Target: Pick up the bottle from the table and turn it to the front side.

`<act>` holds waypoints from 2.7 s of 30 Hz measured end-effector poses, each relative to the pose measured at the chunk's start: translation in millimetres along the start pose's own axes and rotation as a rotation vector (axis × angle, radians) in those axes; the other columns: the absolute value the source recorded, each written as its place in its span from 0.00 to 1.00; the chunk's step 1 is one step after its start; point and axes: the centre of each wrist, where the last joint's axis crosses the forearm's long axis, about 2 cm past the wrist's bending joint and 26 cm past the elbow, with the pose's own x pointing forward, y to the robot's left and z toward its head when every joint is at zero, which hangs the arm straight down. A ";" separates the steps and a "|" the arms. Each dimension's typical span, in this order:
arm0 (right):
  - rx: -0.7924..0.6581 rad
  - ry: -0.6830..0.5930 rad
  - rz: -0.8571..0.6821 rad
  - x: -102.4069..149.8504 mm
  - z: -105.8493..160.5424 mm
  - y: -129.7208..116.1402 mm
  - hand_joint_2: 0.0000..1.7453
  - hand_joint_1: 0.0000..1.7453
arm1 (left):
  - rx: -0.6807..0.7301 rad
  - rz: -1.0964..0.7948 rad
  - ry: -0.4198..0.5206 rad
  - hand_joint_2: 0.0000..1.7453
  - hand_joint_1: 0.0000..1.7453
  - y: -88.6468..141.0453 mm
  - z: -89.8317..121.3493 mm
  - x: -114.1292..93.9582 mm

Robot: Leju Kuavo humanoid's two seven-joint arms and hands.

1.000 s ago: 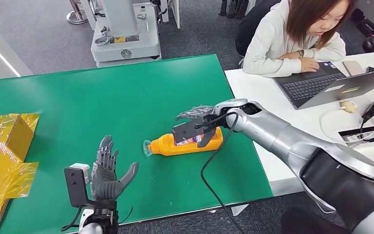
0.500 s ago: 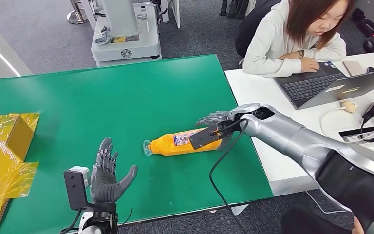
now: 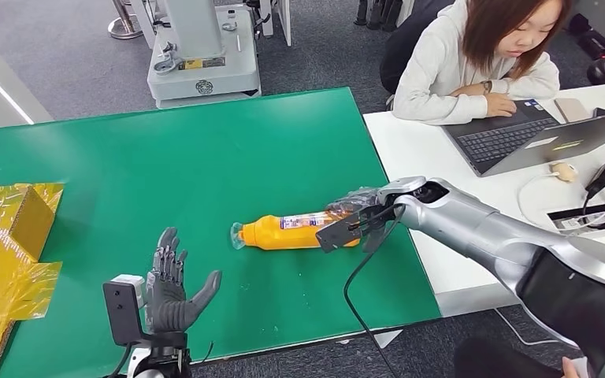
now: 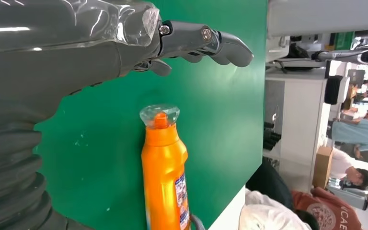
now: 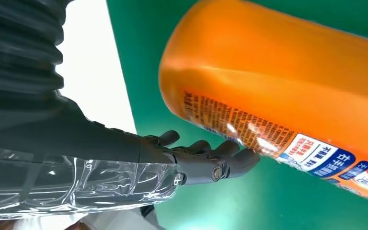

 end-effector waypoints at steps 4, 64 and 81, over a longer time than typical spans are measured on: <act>-0.159 0.012 0.036 6.8 -8.9 18.7 1.00 0.00 | -0.003 -0.030 -0.015 1.00 0.00 1.4 4.0 -1.5; -0.312 0.176 0.153 62.4 -52.8 40.2 1.00 0.00 | 0.018 -0.176 -0.039 1.00 0.00 13.9 6.1 -2.6; -0.090 0.100 -0.134 10.6 -27.5 55.6 1.00 1.00 | 0.007 -0.031 0.016 1.00 0.00 11.3 7.1 -3.5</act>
